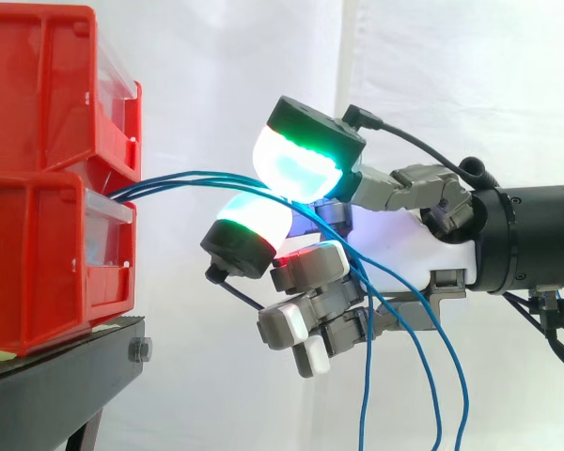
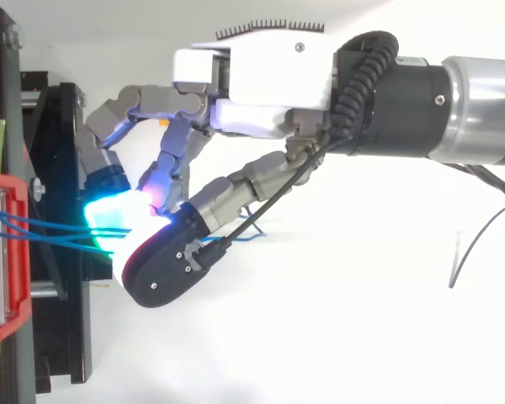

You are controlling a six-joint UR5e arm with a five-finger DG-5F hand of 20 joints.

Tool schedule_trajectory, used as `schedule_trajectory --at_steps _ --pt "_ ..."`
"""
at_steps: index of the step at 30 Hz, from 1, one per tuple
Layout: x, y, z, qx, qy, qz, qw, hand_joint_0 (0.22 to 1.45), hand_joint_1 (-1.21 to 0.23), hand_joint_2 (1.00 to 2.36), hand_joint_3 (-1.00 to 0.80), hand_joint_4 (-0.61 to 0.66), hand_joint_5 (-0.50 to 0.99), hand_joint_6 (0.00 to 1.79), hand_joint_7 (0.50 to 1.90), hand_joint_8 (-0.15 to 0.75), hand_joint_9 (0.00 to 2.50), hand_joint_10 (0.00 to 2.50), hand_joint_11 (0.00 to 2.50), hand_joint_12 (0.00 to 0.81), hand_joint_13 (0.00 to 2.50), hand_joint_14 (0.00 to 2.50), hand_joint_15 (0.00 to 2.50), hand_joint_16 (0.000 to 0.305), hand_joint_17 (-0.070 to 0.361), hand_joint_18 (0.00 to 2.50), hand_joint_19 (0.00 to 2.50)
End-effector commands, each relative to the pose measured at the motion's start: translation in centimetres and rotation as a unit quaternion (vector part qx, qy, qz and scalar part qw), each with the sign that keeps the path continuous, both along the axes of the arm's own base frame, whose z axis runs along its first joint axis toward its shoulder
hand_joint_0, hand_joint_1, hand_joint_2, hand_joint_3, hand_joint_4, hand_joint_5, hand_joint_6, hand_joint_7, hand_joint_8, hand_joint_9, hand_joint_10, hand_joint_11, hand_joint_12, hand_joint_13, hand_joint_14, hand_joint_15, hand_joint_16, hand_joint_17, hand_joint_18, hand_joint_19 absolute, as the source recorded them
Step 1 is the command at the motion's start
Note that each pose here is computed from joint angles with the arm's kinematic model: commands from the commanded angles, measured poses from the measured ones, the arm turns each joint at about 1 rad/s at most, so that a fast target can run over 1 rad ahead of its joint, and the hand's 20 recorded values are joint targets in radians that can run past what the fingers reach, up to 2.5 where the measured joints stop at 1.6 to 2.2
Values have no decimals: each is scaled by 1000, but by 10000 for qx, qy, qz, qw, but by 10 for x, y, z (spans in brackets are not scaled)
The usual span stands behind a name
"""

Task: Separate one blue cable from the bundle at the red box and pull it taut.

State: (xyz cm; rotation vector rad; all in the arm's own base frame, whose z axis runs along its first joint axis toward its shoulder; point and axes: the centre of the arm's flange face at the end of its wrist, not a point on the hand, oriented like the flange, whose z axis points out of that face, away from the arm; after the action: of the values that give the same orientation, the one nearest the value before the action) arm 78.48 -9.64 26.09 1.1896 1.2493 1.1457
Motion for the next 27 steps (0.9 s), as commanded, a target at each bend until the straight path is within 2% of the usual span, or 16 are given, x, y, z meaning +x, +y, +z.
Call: schedule_trajectory --at_steps 1,4,7,13,17,22,24,27 --pt "0 1 0 3 20 6 10000 782 -925 1000 -500 -106 -158 887 1320 263 1157 30 1272 370 897 32 905 50 112 770 786" --pt "-1 3 -1 0 81 44 10000 750 -923 1000 -500 -102 -157 899 1284 262 1166 32 1268 363 901 32 906 50 112 779 780" --pt "-2 3 -2 5 127 44 9999 672 -938 1000 -500 -19 -142 892 1264 268 1186 31 1285 366 906 32 911 49 111 777 789" --pt "-2 1 1 14 104 28 9999 539 -941 1000 -500 35 -124 885 1238 288 1237 31 1286 383 940 31 912 51 115 805 814" --pt "-3 0 3 22 96 28 9999 480 -837 1000 -500 41 -118 882 1220 310 1288 28 1287 408 977 30 919 55 124 860 826" --pt "-3 0 1 21 127 28 9999 479 -734 1000 -500 46 -116 876 1211 311 1313 29 1287 411 992 29 923 56 125 875 842" --pt "-4 0 5 13 135 28 9999 512 -654 1000 -500 49 -118 870 1212 300 1311 28 1280 399 996 30 929 53 119 865 853" --pt "-5 0 6 20 135 28 9999 581 -625 1000 -500 23 -118 863 1258 285 1317 31 1313 378 1001 31 944 48 108 849 893"
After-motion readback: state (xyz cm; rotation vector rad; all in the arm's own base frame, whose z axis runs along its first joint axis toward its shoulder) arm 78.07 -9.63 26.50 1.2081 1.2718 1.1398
